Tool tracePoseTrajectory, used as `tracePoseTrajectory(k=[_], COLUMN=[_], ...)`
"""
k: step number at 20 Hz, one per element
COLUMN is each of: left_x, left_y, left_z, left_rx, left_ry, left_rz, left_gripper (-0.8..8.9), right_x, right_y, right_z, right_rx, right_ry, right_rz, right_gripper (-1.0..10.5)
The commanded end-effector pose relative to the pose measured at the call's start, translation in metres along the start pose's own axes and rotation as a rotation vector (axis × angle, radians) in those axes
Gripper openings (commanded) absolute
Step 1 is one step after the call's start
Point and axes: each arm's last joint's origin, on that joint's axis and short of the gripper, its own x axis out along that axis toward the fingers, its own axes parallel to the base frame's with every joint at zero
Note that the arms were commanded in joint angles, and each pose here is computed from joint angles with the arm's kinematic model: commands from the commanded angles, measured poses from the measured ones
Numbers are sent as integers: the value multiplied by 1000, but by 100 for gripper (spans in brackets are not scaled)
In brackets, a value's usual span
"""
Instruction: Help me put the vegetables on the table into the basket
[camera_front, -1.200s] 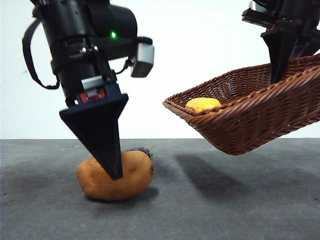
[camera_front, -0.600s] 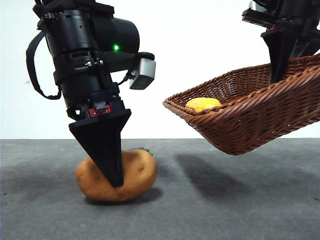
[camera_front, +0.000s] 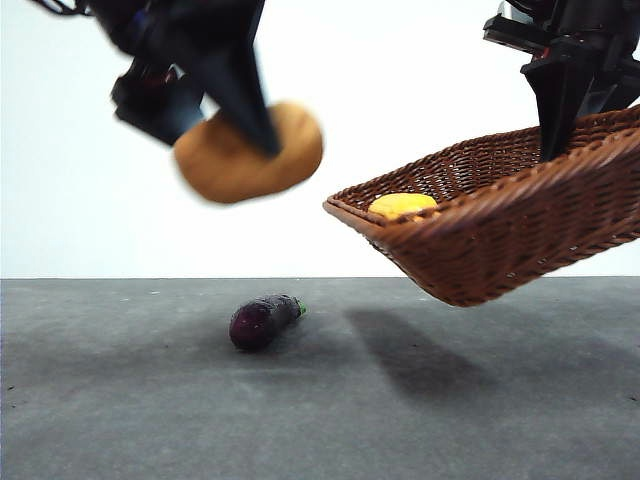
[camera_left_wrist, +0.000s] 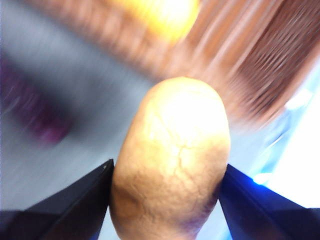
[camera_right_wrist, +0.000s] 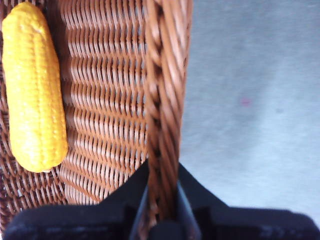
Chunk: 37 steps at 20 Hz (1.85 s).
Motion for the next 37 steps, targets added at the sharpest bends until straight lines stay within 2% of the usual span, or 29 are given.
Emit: tracePoseTrajectory(k=[1,4,9,11,13,14,17,18,22,25,26,30,34,37], left_x=[1,11,52,55,56,55,57,57,56,34,24,-14,-19,-4], left_y=[-8,-19,-33,-41,-49,-50,-57,-58,-58,-47,-42,-20,15,42], left_z=[9,21,25,27,30,31,31,31,33,46,53,73,63,55], left_rx=[-72,-77,-60,-37,-16,-15,-3,0,12,20,5,-76,-184,-257], left_ry=[-79,-156,-106,-120,-146,-153,-154,-154,-167,-156,-163,-193,-97,-1], left_rz=[-129,-160,-188,-200,-158,-114,-91,-93,-94,-55,-22,268,330,345], left_gripper=[-9,-9,-9,-9,4,45,530,596,600,598,598,597,598,597], right_x=[1,2,3,3,3,3,3,3,3,3,3,2,-1,-5], right_y=[2,5,13,13,13,13,13,13,13,10,9,4,-8,-27], right_z=[1,1,0,0,0,0,0,0,-1,-2,-3,-3,-1,0], right_rx=[12,9,-9,-9,-9,-8,-9,-8,-11,-12,-9,3,27,86], right_ry=[-1,5,8,10,9,11,12,13,17,29,33,39,21,8], right_rz=[58,81,87,84,84,84,83,84,78,29,8,-7,0,79], right_gripper=[-17,-17,-17,-17,-17,-17,-17,-17,-17,-17,-17,-17,-17,-17])
